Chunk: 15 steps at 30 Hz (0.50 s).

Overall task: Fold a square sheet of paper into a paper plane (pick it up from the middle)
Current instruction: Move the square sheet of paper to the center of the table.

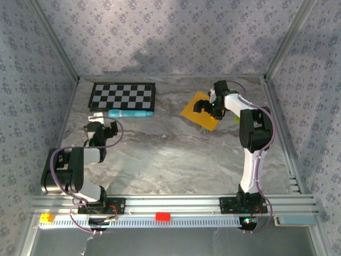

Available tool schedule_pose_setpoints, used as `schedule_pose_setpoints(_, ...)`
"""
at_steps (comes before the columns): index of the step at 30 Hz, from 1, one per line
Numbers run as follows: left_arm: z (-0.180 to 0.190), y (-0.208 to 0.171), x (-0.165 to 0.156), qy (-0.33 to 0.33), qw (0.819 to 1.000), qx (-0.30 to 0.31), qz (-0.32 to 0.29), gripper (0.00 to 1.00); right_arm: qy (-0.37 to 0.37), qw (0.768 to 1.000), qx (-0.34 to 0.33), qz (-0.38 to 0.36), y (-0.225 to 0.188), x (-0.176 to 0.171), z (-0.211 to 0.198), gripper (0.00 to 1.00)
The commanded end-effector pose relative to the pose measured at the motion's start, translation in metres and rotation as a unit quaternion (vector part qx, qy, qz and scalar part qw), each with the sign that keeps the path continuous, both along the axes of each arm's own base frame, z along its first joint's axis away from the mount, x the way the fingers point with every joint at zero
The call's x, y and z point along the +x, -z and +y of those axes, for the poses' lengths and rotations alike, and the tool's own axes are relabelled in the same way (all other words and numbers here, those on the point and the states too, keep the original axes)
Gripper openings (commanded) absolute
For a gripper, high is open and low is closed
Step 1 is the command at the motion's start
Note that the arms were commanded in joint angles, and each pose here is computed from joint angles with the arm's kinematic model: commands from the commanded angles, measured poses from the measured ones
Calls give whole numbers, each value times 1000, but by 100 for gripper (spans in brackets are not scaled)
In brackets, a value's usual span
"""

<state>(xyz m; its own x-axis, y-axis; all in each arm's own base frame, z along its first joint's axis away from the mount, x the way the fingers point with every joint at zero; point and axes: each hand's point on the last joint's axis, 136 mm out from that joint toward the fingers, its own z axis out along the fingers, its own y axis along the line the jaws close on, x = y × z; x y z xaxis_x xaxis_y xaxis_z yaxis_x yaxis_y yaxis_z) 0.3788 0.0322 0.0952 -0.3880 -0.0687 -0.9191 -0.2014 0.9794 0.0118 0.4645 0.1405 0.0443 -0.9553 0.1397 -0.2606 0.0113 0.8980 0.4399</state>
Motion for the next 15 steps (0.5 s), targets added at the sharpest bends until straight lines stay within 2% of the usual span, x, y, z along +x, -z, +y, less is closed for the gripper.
schedule_pose_setpoints(1, -3, -33, -4, -4, 1000, -26, -1, 100, -40, 998, -5, 46, 17, -33, 6, 100)
schedule_pose_setpoints(4, -2, -54, -20, -32, 996, -81, 17, 100, -75, 994, -8, 80, 23, -66, 13, 99)
schedule_pose_setpoints(7, -6, -79, -43, -48, 989, -139, 20, 100, -115, 990, -7, 82, 23, -99, 26, 100)
schedule_pose_setpoints(10, -14, -89, -75, -58, 977, -204, 22, 100, -165, 982, 7, 90, 23, -136, 45, 100)
schedule_pose_setpoints(12, -27, -101, -93, -21, 972, -232, 4, 100, -200, 974, 8, 103, 29, -165, 57, 100)
schedule_pose_setpoints(15, -49, -111, -111, 29, 963, -269, 11, 100, -242, 963, 7, 119, 35, -199, 78, 100)
